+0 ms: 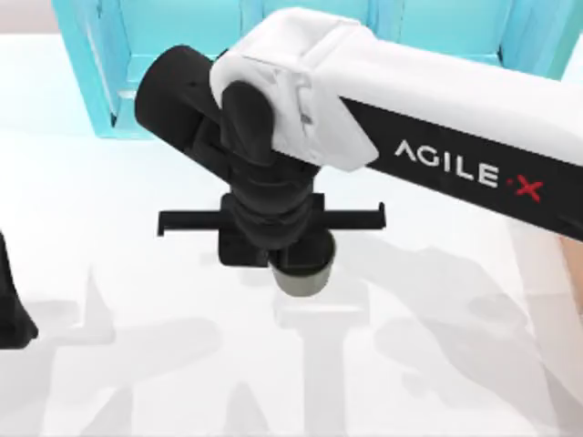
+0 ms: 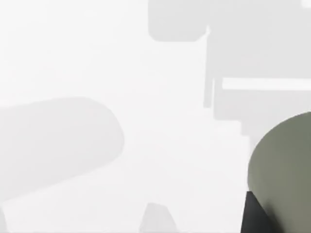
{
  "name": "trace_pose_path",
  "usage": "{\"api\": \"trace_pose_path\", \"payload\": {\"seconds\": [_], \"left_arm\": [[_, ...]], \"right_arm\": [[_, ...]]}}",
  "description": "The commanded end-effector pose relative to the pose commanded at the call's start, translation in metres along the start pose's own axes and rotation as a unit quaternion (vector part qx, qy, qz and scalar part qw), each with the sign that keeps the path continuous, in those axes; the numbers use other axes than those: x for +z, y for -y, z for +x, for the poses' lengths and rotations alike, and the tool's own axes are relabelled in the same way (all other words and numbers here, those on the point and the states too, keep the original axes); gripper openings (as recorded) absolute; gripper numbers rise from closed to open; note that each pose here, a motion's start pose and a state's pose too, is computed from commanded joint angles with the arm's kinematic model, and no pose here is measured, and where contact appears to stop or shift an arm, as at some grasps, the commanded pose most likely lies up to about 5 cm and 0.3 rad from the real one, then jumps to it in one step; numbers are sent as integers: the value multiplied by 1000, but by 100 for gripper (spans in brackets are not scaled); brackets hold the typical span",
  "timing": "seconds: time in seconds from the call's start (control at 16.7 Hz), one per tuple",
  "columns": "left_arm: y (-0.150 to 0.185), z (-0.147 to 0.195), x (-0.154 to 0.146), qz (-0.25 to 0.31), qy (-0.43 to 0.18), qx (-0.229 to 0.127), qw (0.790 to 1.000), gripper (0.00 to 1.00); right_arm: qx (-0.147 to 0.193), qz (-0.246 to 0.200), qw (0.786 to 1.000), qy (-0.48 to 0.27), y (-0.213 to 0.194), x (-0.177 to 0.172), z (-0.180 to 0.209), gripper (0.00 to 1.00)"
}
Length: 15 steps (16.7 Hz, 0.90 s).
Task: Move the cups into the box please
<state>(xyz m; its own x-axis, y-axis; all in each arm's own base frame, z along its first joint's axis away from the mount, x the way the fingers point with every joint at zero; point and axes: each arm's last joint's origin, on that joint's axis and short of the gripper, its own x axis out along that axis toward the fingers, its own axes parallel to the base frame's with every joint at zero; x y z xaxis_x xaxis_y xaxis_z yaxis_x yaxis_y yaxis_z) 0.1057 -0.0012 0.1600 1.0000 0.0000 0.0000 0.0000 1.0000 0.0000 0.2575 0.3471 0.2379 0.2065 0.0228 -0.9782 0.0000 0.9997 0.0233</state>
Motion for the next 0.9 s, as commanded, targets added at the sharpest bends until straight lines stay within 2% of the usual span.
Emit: {"api": "trace_pose_path", "payload": {"seconds": [0.3,0.54,0.72,0.9], "left_arm": [[0,0,0,0,0,0,1000,100],[0,0,0,0,0,0,1000,100],[0,0,0,0,0,0,1000,100],[0,0,0,0,0,0,1000,100]], "right_arm": [[5,1,1000,2,4,-1,-3,0],[-4,-3,1000,-4,12,5,0,0],[-24,-5,999,-22,52,36,4,0],[-33,-9,999,-43,119,75,2,0]]}}
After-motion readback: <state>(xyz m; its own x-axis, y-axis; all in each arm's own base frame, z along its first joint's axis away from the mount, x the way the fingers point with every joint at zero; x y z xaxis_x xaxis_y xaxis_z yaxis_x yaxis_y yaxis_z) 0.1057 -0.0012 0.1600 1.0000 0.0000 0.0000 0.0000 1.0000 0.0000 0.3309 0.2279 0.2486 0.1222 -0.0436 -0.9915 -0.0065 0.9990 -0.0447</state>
